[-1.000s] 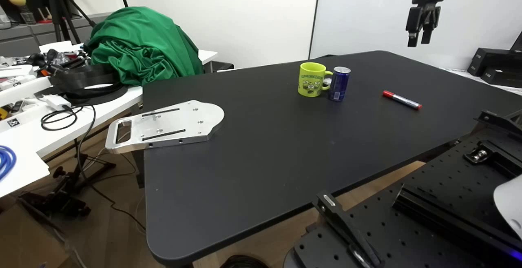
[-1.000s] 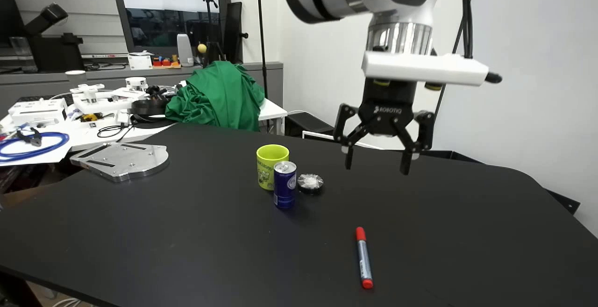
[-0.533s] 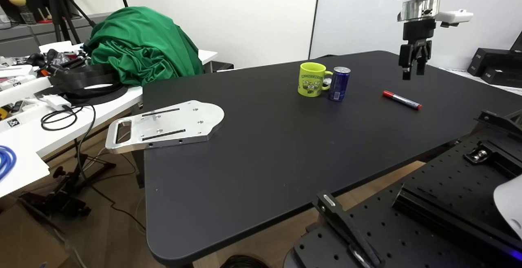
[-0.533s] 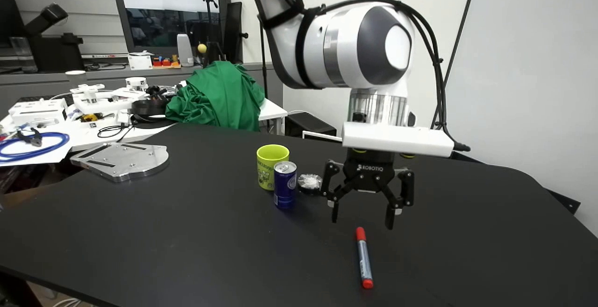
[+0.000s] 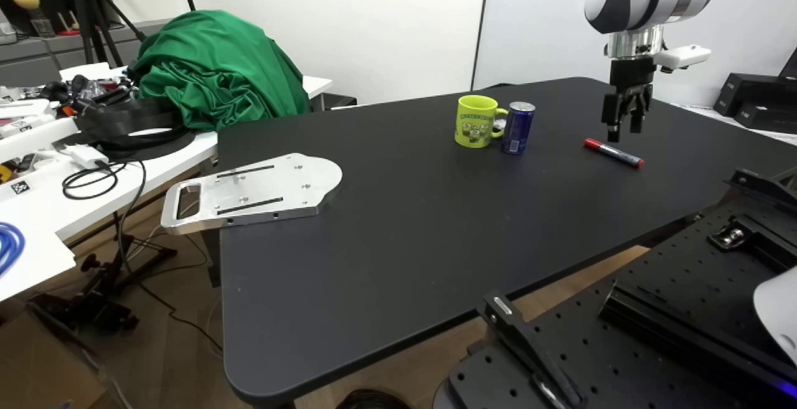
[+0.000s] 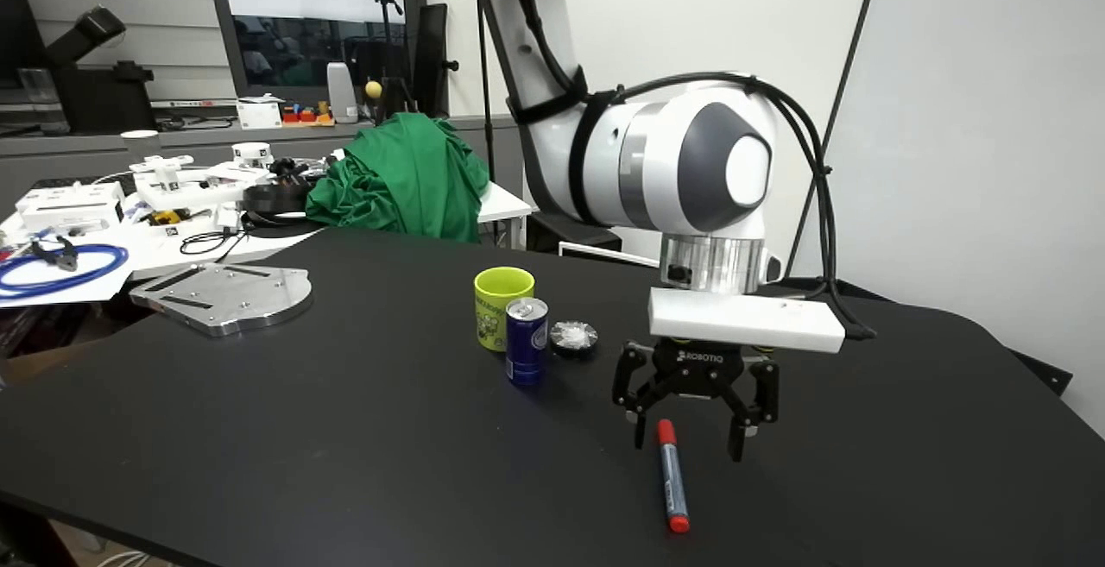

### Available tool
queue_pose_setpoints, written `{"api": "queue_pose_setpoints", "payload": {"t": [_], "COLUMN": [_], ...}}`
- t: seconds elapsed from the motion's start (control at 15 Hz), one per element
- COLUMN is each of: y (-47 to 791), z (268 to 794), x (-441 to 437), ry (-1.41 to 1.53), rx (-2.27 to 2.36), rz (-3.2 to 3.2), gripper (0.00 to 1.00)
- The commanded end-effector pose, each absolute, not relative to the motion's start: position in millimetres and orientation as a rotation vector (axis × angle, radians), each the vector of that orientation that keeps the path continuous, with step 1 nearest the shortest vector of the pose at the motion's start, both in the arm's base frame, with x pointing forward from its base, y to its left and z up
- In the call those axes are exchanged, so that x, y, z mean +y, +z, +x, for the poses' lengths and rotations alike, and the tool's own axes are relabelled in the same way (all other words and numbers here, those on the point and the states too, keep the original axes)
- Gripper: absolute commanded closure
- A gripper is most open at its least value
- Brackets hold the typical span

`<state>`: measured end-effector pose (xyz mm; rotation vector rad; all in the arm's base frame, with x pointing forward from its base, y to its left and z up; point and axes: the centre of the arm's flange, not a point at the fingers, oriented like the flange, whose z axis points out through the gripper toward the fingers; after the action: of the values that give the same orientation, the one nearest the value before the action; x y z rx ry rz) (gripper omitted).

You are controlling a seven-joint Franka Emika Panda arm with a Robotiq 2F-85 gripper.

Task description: Put the red marker inside the yellow mug

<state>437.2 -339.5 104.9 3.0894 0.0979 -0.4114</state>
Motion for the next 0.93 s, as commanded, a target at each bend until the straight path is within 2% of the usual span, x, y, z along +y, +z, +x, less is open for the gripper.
{"api": "queue_pose_setpoints", "payload": {"t": [0.0,0.07,0.13,0.2,0.27,0.6,0.87], "y": [85.0,81.8,78.4,76.3,73.8,69.9,76.6], "z": [455.7,457.4,458.9,460.8,462.0,468.0,474.1], "x": [-348.4,-347.5,-346.1,-344.9,-343.5,-340.0,-356.2], "ry": [-0.388,-0.388,-0.383,-0.386,-0.384,-0.382,-0.437], "rx": [0.052,0.053,0.049,0.048,0.045,0.026,-0.212], "rz": [3.083,3.084,3.081,3.082,3.081,3.083,3.061], "gripper": [0.0,0.0,0.25,0.25,0.32,0.67,0.95]}}
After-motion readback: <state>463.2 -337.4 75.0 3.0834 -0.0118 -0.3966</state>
